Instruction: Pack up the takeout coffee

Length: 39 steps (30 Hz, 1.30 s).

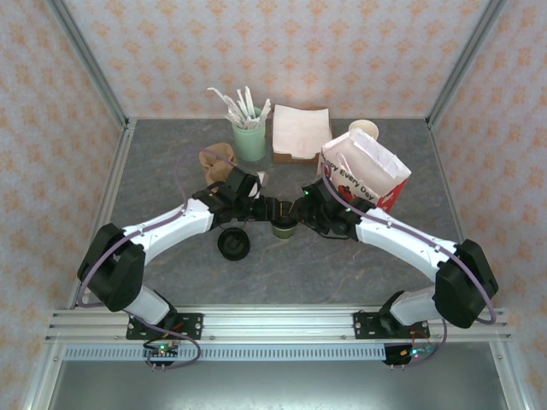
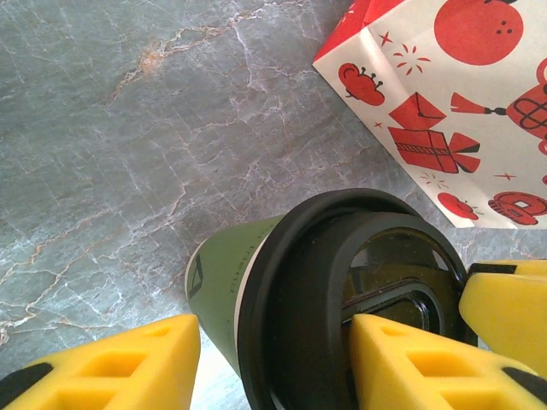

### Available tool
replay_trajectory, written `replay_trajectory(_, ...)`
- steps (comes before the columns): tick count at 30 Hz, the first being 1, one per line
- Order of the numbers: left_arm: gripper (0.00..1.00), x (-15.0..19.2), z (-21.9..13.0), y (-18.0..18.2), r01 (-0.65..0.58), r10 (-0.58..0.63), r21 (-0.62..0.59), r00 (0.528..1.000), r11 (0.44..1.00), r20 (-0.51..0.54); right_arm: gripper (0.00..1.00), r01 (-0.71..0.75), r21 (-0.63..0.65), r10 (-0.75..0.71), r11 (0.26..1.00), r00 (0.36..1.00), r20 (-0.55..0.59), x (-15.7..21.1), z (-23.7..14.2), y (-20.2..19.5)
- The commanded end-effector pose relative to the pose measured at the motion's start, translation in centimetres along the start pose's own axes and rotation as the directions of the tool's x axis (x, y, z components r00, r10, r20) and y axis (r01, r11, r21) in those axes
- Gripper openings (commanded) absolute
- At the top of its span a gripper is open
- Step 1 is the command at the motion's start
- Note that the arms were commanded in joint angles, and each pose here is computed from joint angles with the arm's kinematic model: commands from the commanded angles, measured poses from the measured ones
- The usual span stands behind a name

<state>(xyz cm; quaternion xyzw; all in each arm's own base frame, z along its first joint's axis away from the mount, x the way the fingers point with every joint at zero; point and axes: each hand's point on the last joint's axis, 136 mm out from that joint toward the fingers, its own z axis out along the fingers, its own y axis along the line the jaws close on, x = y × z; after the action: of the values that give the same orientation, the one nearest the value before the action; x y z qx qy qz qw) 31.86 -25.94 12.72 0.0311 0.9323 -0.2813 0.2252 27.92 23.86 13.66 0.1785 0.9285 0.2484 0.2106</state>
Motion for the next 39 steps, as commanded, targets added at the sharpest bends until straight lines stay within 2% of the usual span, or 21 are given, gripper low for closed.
replay_trajectory(1, 0.48, 1.3, 1.0, 1.7, -0.028, 0.026, -0.061, 0.999, 0.998, -0.028, 0.42, 0.017, 0.035, -0.017, 0.999, 1.0, -0.003, 0.2, 0.0, -1.0)
replay_trajectory(7, 0.47, 2.5, 1.9, 2.7, -0.015, 0.011, -0.072, 0.999, 0.997, -0.05, 0.4, 0.023, 0.048, -0.022, 0.999, 1.0, -0.02, 0.5, 0.5, -1.4)
replay_trajectory(14, 0.47, 3.6, 2.2, 3.1, -0.01, 0.008, -0.055, 0.999, 0.998, -0.051, 0.34, -0.002, 0.077, 0.006, 0.997, 0.998, -0.058, 2.4, 2.0, -4.0)
replay_trajectory(21, 0.47, 5.2, 3.5, 3.9, -0.008, 0.003, -0.062, 0.997, 0.998, -0.079, 0.33, -0.01, 0.092, 0.016, 0.996, 0.998, -0.061, 2.8, 2.6, -4.9)
replay_trajectory(28, 0.47, 4.2, 2.6, 3.3, -0.011, 0.008, -0.059, 0.999, 0.998, -0.053, 0.33, 0.005, 0.086, -0.001, 0.996, 0.999, -0.054, 2.2, 2.2, -3.8)
replay_trajectory(39, 0.52, 0.6, -0.8, 0.1, -0.022, 0.023, -0.012, 1.0, 1.0, 0.021, 0.37, 0.042, 0.048, -0.041, 0.998, 0.999, -0.015, 0.0, 0.8, -0.5)
